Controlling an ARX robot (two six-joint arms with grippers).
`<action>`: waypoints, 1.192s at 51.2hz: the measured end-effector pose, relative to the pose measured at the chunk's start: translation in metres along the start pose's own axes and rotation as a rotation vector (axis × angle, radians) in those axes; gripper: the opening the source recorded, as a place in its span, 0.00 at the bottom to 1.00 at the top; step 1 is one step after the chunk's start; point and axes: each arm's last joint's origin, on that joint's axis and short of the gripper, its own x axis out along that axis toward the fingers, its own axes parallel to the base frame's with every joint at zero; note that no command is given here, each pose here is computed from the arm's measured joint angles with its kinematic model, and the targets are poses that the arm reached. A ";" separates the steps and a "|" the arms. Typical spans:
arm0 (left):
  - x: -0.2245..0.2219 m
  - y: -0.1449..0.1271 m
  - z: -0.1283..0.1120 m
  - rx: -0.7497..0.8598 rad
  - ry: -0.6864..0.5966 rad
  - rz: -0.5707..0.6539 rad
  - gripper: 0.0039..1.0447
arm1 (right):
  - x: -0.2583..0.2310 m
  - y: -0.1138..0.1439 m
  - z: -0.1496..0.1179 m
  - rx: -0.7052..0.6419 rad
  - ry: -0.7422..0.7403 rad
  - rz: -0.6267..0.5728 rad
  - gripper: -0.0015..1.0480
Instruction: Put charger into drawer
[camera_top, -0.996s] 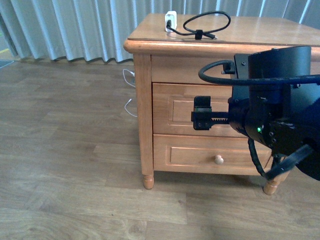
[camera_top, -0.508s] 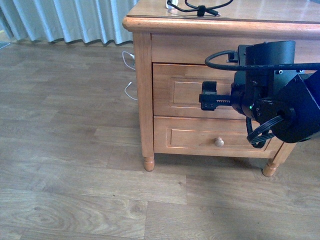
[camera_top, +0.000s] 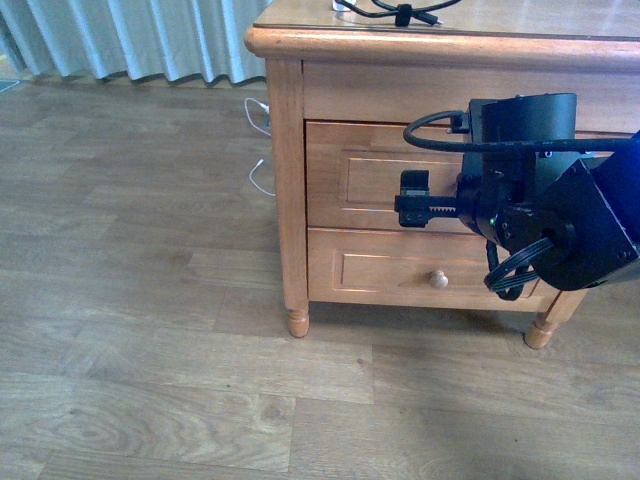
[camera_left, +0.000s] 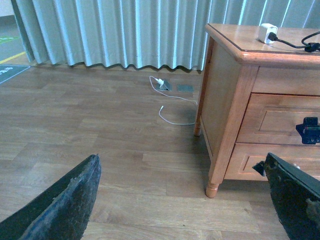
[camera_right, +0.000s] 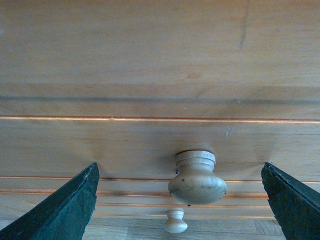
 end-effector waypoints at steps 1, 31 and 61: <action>0.000 0.000 0.000 0.000 0.000 0.000 0.95 | 0.000 0.000 0.000 0.002 -0.002 -0.004 0.92; 0.000 0.000 0.000 0.000 0.000 0.000 0.95 | 0.000 -0.005 -0.004 -0.001 -0.013 -0.023 0.23; 0.000 0.000 0.000 0.000 0.000 0.000 0.95 | -0.086 -0.017 -0.025 0.081 0.156 0.033 0.22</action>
